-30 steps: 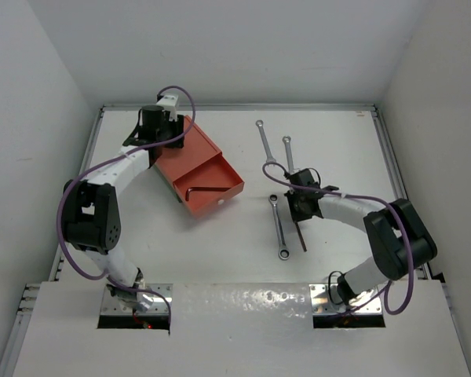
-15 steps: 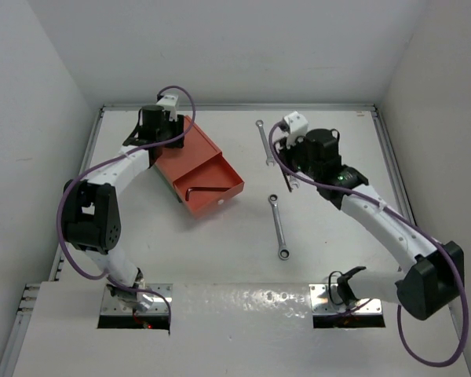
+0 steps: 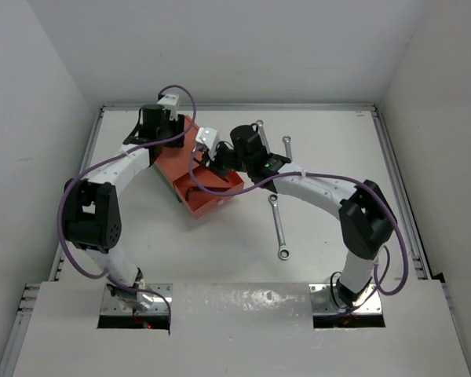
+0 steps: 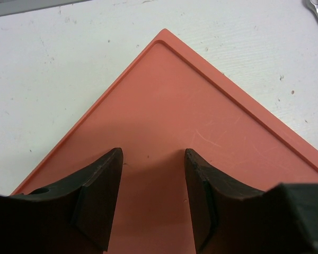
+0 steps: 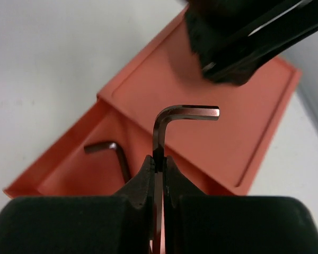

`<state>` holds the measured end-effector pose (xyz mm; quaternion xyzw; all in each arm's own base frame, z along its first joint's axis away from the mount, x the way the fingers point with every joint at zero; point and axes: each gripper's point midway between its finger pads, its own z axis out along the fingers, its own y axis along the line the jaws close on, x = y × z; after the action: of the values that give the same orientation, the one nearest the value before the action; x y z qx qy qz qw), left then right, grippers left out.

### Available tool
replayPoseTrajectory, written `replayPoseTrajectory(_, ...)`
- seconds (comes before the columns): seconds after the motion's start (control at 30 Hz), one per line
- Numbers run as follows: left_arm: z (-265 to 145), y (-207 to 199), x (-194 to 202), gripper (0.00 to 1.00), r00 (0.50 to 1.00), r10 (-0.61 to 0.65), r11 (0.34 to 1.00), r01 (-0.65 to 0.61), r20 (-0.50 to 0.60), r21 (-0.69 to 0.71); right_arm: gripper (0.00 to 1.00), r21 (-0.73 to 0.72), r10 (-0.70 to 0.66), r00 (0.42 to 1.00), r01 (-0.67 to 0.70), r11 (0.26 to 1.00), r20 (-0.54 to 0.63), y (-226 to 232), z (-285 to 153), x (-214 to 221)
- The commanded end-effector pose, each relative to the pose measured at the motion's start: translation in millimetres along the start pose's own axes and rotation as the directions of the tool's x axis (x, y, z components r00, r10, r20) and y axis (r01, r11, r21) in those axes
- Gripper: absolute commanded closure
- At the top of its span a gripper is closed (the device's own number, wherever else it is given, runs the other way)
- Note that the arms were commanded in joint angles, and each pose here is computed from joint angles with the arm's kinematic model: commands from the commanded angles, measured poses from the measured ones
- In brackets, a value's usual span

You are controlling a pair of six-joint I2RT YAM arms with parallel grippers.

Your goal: Sort the tools into containers

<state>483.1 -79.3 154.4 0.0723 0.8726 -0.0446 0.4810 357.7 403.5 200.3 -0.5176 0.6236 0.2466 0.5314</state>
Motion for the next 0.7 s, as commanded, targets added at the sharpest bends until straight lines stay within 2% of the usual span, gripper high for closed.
replayPoseTrajectory(0.0, -5, -1, 41, 0.52, 0.990, 0.009, 1.000, -0.009, -0.143, -0.001, 1.00, -0.076, -0.105, 0.991, 0.111, 0.991, 0.082, 7, 0, -22)
replayPoseTrajectory(0.13, -1, -1, 47, 0.52, 0.988, 0.015, 1.000, -0.014, -0.155, 0.004, 1.00, -0.127, -0.169, 0.985, 0.172, 0.977, 0.036, 25, 3, 7)
replayPoseTrajectory(0.17, 1, -1, 48, 0.52, 0.987, 0.016, 1.000, -0.016, -0.158, 0.004, 0.96, -0.140, -0.166, 0.986, 0.166, 0.976, 0.016, 28, 4, 13)
replayPoseTrajectory(0.27, 4, -2, 52, 0.52, 0.984, 0.007, 1.000, -0.006, -0.180, 0.004, 0.68, -0.149, -0.150, 0.988, 0.144, 0.978, -0.034, 27, 10, 22)
replayPoseTrajectory(0.4, 6, -2, 56, 0.52, 0.981, 0.008, 1.000, -0.007, -0.193, 0.006, 0.44, -0.115, -0.155, 0.988, 0.155, 0.981, 0.010, 22, 8, 2)
replayPoseTrajectory(0.53, 8, 5, 56, 0.52, 0.982, 0.020, 0.999, -0.027, -0.190, -0.031, 0.40, -0.049, -0.139, 0.988, 0.142, 0.989, 0.066, 11, 3, -31)
replayPoseTrajectory(0.67, 6, 7, 57, 0.52, 0.981, 0.030, 0.999, -0.038, -0.191, -0.038, 0.40, 0.060, 0.043, 0.995, -0.049, 0.997, 0.095, -6, -18, -64)
